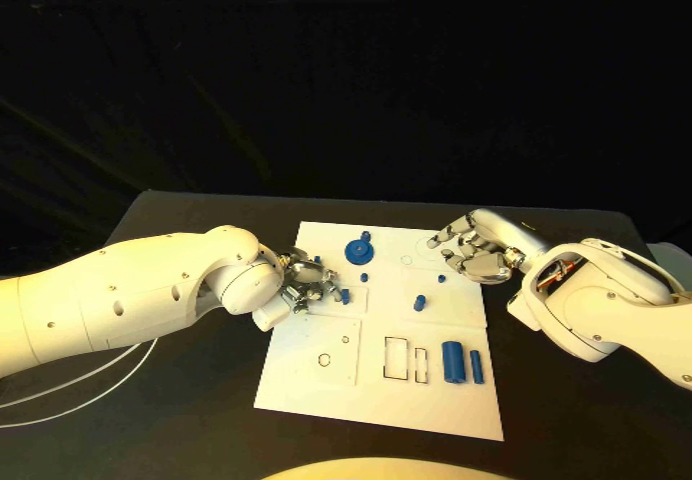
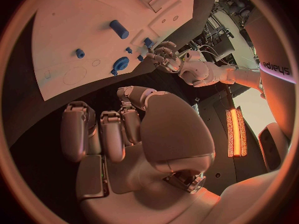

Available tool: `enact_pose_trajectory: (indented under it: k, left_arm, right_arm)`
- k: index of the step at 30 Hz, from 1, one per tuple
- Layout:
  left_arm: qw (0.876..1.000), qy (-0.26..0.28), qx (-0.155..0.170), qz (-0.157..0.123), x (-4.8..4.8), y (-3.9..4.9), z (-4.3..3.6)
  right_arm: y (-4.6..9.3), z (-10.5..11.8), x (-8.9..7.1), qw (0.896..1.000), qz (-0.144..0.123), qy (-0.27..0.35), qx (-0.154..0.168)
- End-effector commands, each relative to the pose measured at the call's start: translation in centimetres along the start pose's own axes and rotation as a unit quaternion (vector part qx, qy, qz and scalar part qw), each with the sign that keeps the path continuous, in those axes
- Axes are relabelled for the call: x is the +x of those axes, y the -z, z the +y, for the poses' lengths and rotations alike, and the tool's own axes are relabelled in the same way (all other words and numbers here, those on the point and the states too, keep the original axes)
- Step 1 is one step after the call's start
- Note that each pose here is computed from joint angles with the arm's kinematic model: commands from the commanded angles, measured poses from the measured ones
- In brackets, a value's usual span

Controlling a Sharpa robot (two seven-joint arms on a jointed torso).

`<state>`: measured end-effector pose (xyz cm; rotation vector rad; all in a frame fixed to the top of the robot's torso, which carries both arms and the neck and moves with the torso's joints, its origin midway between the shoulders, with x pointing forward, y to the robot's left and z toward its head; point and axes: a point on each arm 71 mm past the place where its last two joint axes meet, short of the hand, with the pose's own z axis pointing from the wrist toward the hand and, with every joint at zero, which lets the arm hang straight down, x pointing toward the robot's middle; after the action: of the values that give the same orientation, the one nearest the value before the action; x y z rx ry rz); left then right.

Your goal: Assemble the parts on the task board

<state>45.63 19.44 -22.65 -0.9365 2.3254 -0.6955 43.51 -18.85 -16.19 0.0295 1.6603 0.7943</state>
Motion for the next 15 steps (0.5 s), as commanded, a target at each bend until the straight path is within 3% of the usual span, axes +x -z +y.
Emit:
enact_pose_trajectory:
  k: [1,15]
  left_arm:
    - [1.000,-0.001,0.007,-0.001,0.11,0.01,-0.23]
    - [1.000,0.000,0.008,-0.001,0.11,0.03,-0.28]
  right_arm:
    - [-0.01,0.08,0.02,1.000,0.000,0.006,-0.003]
    - [-0.02,0.03,0.01,1.000,0.000,0.006,-0.002]
